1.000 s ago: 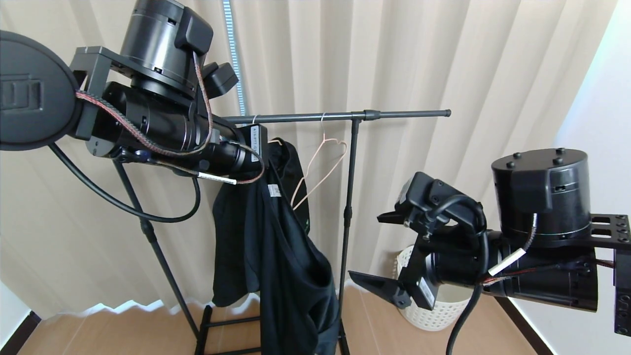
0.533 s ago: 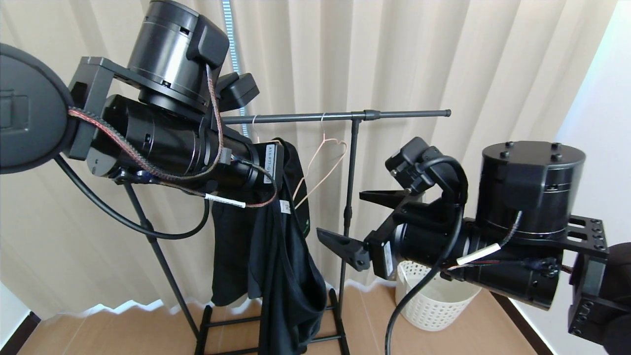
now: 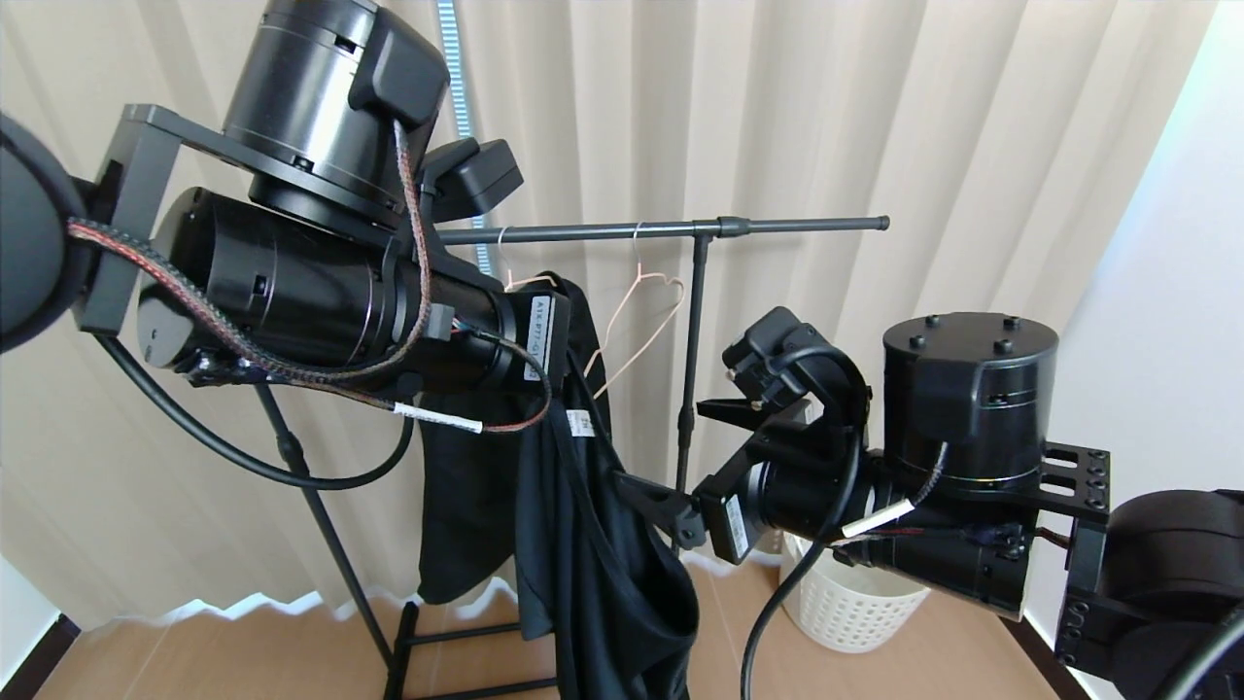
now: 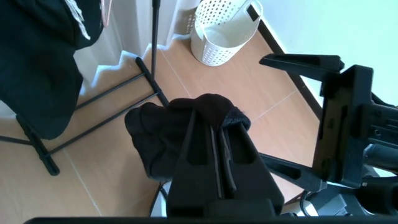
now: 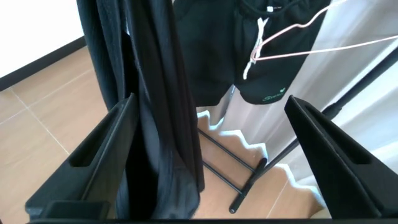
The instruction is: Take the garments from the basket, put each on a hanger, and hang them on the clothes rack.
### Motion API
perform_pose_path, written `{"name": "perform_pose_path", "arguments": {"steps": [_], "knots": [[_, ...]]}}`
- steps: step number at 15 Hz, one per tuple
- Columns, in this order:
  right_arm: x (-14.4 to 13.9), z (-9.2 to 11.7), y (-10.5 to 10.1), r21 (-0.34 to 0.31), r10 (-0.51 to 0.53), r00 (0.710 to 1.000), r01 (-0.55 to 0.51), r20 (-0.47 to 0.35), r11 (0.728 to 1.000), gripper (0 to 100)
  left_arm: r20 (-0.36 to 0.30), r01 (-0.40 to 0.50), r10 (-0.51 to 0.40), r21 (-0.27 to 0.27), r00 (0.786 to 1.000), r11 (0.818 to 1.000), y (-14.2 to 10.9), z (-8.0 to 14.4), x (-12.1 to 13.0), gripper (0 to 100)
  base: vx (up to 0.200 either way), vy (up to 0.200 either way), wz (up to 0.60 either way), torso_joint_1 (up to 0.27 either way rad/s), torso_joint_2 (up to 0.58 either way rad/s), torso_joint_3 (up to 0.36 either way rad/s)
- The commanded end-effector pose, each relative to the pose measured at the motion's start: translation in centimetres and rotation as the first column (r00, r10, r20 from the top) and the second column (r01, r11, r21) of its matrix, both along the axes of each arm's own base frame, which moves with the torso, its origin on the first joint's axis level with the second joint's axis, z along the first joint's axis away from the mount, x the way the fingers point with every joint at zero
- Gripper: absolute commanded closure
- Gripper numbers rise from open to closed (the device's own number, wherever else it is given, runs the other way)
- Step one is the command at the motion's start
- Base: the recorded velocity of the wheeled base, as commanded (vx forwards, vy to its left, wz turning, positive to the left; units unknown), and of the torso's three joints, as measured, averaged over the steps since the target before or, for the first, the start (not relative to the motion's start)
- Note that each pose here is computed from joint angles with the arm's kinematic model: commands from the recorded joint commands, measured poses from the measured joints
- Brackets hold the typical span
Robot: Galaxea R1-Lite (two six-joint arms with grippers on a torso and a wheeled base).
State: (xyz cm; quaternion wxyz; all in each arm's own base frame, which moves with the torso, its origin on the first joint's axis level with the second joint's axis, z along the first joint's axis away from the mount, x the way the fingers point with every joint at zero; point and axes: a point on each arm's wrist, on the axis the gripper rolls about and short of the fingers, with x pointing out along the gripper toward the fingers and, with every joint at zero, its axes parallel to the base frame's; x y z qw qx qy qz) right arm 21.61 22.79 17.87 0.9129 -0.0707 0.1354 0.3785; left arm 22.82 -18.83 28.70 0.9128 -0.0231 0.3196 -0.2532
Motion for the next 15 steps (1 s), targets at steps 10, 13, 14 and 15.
{"name": "perform_pose_path", "arguments": {"steps": [10,13,14,15], "knots": [[2.8,-3.3,0.0,-0.14,-0.081,0.997,0.08,0.001,0.987,0,0.014,0.047,-0.047,-0.012,0.999,0.999,0.5,0.6,-2.7,100,0.0,0.0,0.0,0.0,0.0,0.0],[3.3,-3.2,-0.5,-0.142,-0.103,0.995,0.102,0.003,0.985,0,0.022,0.053,-0.053,-0.01,0.998,0.999,0.7,0.8,-2.8,100,0.0,0.0,0.0,0.0,0.0,0.0],[3.5,-3.3,-0.8,-0.155,-0.106,0.994,0.106,0.01,0.982,0,0.022,0.053,-0.053,-0.01,0.998,0.999,0.7,0.8,-2.8,100,0.0,0.0,0.0,0.0,0.0,0.0],[3.6,-3.4,-1.0,-0.175,-0.102,0.995,0.104,0.021,0.979,0,0.023,0.053,-0.053,-0.011,0.998,0.999,0.7,0.9,-2.8,100,0.0,0.0,0.0,0.0,0.0,0.0]]}}
